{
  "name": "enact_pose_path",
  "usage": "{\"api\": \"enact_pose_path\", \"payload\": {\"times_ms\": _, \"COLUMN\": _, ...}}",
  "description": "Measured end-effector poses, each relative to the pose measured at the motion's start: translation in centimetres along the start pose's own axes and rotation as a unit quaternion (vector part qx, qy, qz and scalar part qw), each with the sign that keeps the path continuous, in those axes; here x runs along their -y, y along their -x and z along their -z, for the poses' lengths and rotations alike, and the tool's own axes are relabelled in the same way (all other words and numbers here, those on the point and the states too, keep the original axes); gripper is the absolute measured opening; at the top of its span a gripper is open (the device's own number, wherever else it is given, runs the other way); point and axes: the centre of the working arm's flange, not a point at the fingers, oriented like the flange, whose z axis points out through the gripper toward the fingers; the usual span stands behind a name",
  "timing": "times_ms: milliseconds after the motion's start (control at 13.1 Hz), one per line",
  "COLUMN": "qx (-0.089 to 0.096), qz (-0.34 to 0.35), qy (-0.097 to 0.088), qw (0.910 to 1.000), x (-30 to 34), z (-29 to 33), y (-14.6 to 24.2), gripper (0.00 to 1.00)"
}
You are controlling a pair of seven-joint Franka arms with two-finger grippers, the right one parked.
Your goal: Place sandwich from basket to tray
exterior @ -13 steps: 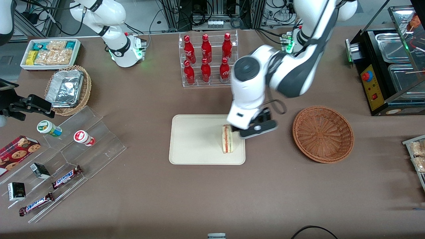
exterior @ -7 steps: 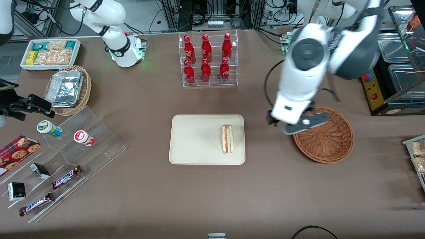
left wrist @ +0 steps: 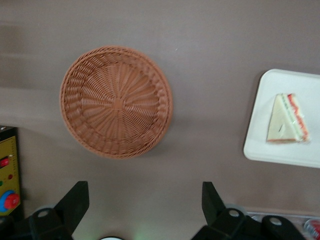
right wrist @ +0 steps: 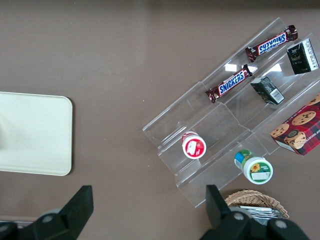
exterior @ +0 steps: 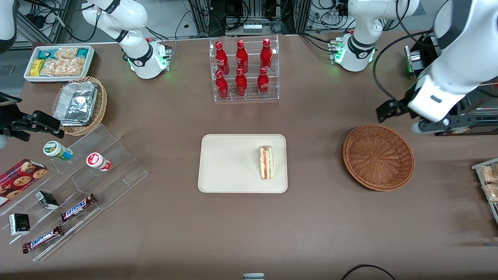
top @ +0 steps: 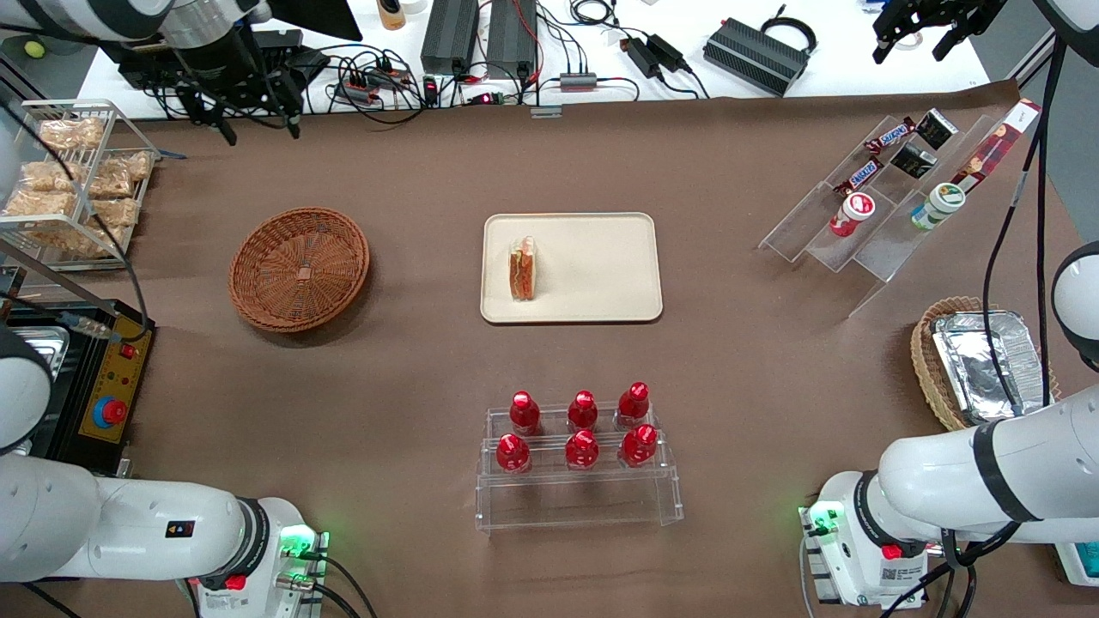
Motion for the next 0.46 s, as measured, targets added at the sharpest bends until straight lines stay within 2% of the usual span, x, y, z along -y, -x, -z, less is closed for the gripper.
{"api": "enact_pose_path", "payload": {"times_ms": 229, "qx": 0.014, "qz": 0.0, "qy": -0.006, "qw": 0.9999, "x": 1.8, "z": -0.5, "y": 2.7, "gripper": 1.0}}
{"api": "enact_pose_path", "payload": {"times_ms": 457, "qx": 0.01, "qz": 0.001, "qy": -0.003, "qw": 0.9999, "x": 3.4, "z": 0.0, "y": 3.1, "gripper": 1.0}}
